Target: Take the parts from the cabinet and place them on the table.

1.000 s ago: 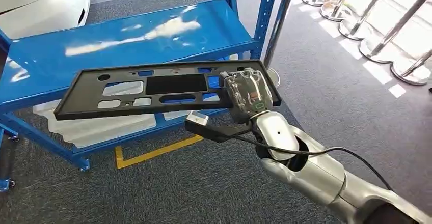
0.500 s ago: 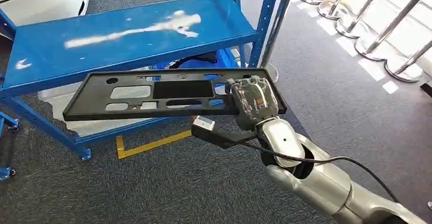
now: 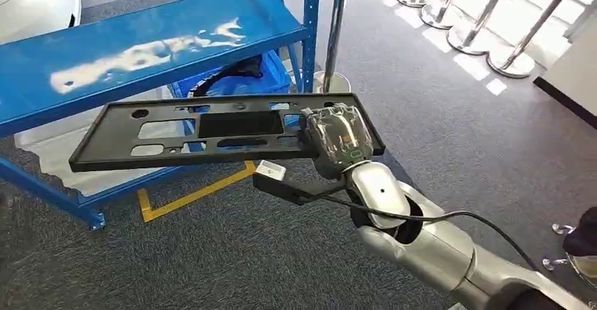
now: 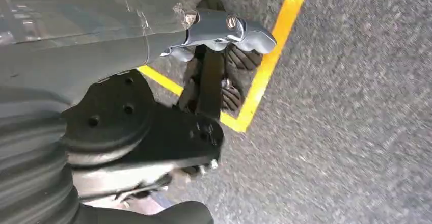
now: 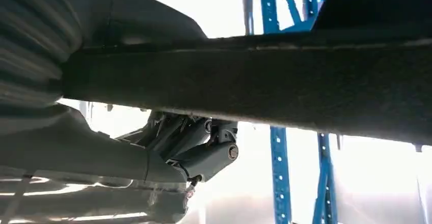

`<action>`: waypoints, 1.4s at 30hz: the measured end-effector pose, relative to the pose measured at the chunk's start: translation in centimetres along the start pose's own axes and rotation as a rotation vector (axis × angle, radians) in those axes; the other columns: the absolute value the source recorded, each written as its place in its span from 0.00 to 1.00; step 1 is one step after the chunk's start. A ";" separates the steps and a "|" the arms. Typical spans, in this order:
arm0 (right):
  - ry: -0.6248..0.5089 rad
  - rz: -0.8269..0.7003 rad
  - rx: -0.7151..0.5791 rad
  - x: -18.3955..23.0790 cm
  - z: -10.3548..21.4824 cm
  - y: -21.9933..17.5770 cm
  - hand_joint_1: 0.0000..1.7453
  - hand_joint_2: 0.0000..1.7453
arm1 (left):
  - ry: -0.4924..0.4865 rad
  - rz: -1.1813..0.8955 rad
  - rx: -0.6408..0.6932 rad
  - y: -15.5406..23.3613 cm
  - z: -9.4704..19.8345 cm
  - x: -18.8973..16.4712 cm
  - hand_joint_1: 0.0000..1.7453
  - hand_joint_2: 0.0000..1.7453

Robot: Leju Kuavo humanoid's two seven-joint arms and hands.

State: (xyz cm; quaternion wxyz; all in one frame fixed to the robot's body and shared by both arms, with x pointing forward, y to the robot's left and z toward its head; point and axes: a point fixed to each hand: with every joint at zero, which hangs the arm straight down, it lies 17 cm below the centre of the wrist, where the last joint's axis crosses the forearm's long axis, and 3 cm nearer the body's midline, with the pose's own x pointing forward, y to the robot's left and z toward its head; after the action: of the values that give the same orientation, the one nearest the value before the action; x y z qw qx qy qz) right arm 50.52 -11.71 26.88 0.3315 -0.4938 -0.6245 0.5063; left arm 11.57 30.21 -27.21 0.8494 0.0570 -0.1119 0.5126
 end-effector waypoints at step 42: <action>0.003 -0.034 0.017 -0.1 -0.5 1.4 1.00 1.00 | 0.027 -0.059 0.037 0.9 -0.1 -0.8 0.00 1.00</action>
State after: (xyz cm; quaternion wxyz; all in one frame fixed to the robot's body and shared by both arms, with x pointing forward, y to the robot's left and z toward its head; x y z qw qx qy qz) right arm 51.40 -11.65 25.72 0.3454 -0.4810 -0.6280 0.5050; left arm 10.46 29.92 -27.49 0.8643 0.0690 -0.0892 0.4902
